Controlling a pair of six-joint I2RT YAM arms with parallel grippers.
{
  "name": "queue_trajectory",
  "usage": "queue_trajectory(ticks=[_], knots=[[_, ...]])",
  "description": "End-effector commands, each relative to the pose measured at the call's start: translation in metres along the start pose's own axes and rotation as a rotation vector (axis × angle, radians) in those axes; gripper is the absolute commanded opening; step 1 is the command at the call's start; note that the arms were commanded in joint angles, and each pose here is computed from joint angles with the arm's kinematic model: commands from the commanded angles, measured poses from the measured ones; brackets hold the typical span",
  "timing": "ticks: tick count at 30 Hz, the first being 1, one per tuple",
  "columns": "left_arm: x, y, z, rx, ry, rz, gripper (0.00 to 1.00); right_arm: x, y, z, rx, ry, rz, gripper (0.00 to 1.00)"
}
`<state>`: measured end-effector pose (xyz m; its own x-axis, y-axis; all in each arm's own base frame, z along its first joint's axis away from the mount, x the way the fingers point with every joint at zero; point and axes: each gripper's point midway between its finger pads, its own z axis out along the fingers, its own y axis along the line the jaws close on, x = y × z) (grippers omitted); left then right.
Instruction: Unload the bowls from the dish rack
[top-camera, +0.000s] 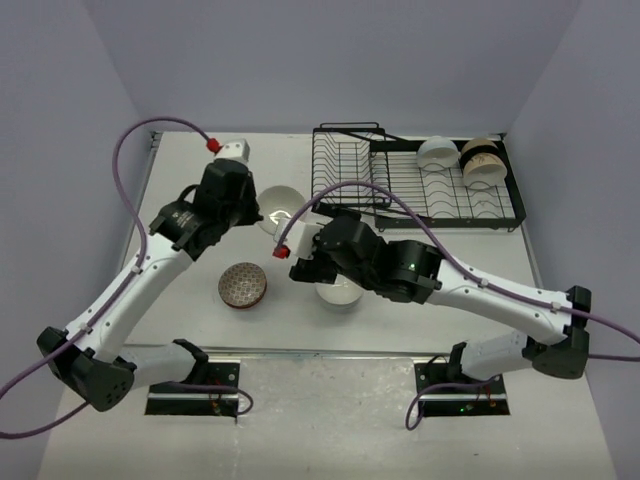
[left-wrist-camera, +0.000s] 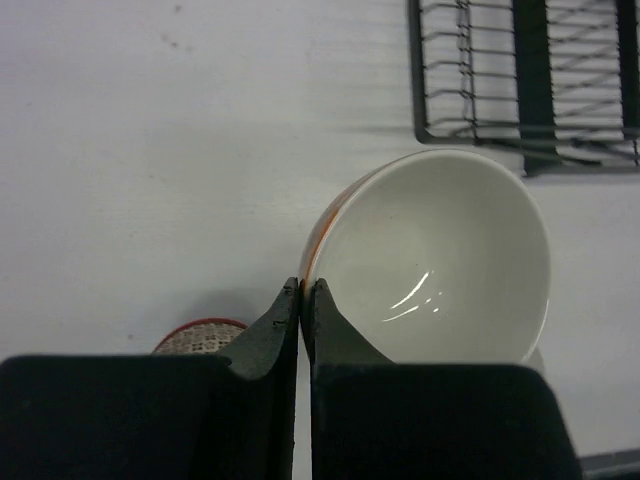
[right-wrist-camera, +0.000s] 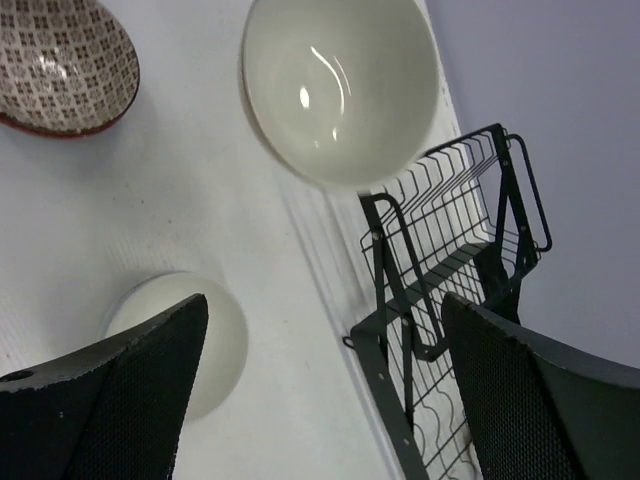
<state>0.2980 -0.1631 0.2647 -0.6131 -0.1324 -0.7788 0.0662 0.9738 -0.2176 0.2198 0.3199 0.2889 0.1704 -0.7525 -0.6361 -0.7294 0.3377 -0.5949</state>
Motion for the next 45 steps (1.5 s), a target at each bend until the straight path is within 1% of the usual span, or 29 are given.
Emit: queue_trajectory(ticks=[1,2,3,4,6,7,9,11,13,14,15,17,18,19,20,21,28,29,37,38,40,41,42,43,44,45], knots=[[-0.055,0.031,-0.008,-0.010,-0.173,-0.137,0.00,-0.026,-0.040,-0.037,0.136,-0.159,0.174,0.99],[-0.056,0.039,-0.001,-0.028,-0.166,-0.151,0.00,-0.027,-0.046,-0.043,0.158,-0.180,0.207,0.99],[-0.061,0.057,0.004,-0.053,-0.169,-0.192,0.00,-0.027,-0.053,-0.050,0.185,-0.200,0.248,0.99],[-0.061,0.065,0.013,-0.057,-0.171,-0.220,0.00,-0.023,-0.059,-0.061,0.212,-0.226,0.311,0.99],[-0.056,0.082,0.030,-0.068,-0.151,-0.278,0.00,-0.017,-0.075,-0.074,0.274,-0.263,0.408,0.99],[-0.049,0.102,0.047,-0.090,-0.146,-0.337,0.00,-0.009,-0.076,-0.083,0.281,-0.289,0.490,0.99],[-0.043,0.116,0.064,-0.083,-0.135,-0.423,0.00,0.005,-0.069,-0.083,0.260,-0.293,0.574,0.99],[-0.019,0.130,0.087,-0.120,-0.088,-0.481,0.00,0.012,-0.064,-0.090,0.242,-0.314,0.621,0.99],[-0.018,0.136,0.099,-0.126,-0.119,-0.538,0.00,0.024,-0.056,-0.085,0.234,-0.296,0.672,0.99],[-0.004,0.142,0.110,-0.152,-0.092,-0.557,0.00,0.028,-0.055,-0.087,0.233,-0.300,0.685,0.99],[-0.007,0.144,0.115,-0.159,-0.124,-0.582,0.00,0.036,-0.052,-0.083,0.231,-0.288,0.734,0.99],[0.006,0.152,0.128,-0.188,-0.104,-0.595,0.00,0.041,-0.050,-0.084,0.212,-0.293,0.784,0.99],[0.005,0.155,0.133,-0.197,-0.116,-0.599,0.00,0.049,-0.054,-0.082,0.219,-0.281,0.833,0.99],[0.009,0.158,0.137,-0.213,-0.113,-0.602,0.00,0.049,-0.050,-0.080,0.177,-0.283,0.848,0.99],[0.018,0.165,0.145,-0.246,-0.102,-0.599,0.00,0.057,-0.053,-0.080,0.190,-0.267,0.879,0.99],[0.018,0.168,0.148,-0.254,-0.114,-0.592,0.00,0.060,-0.051,-0.078,0.189,-0.259,0.882,0.99],[0.042,0.172,0.172,-0.251,-0.079,-0.595,0.00,0.066,-0.058,-0.075,0.203,-0.251,0.919,0.99],[0.038,0.173,0.176,-0.242,-0.103,-0.594,0.00,0.068,-0.060,-0.075,0.206,-0.250,0.931,0.99],[0.035,0.177,0.189,-0.257,-0.108,-0.578,0.00,0.079,-0.070,-0.077,0.256,-0.244,0.982,0.99],[0.034,0.179,0.188,-0.275,-0.112,-0.562,0.12,0.084,-0.075,-0.076,0.276,-0.236,1.016,0.99],[0.028,0.177,0.185,-0.274,-0.119,-0.550,0.31,0.096,-0.084,-0.073,0.315,-0.216,1.065,0.99],[0.029,0.176,0.182,-0.278,-0.111,-0.545,0.52,0.099,-0.084,-0.070,0.319,-0.211,1.095,0.99],[0.019,0.172,0.176,-0.273,-0.141,-0.536,0.72,0.106,-0.090,-0.069,0.340,-0.205,1.118,0.99],[0.016,0.170,0.171,-0.278,-0.147,-0.523,0.95,0.111,-0.092,-0.067,0.356,-0.199,1.163,0.99],[0.014,0.167,0.159,-0.288,-0.147,-0.516,1.00,0.114,-0.095,-0.066,0.366,-0.199,1.180,0.99],[0.008,0.165,0.152,-0.288,-0.162,-0.513,1.00,0.112,-0.098,-0.065,0.364,-0.217,1.194,0.99]])
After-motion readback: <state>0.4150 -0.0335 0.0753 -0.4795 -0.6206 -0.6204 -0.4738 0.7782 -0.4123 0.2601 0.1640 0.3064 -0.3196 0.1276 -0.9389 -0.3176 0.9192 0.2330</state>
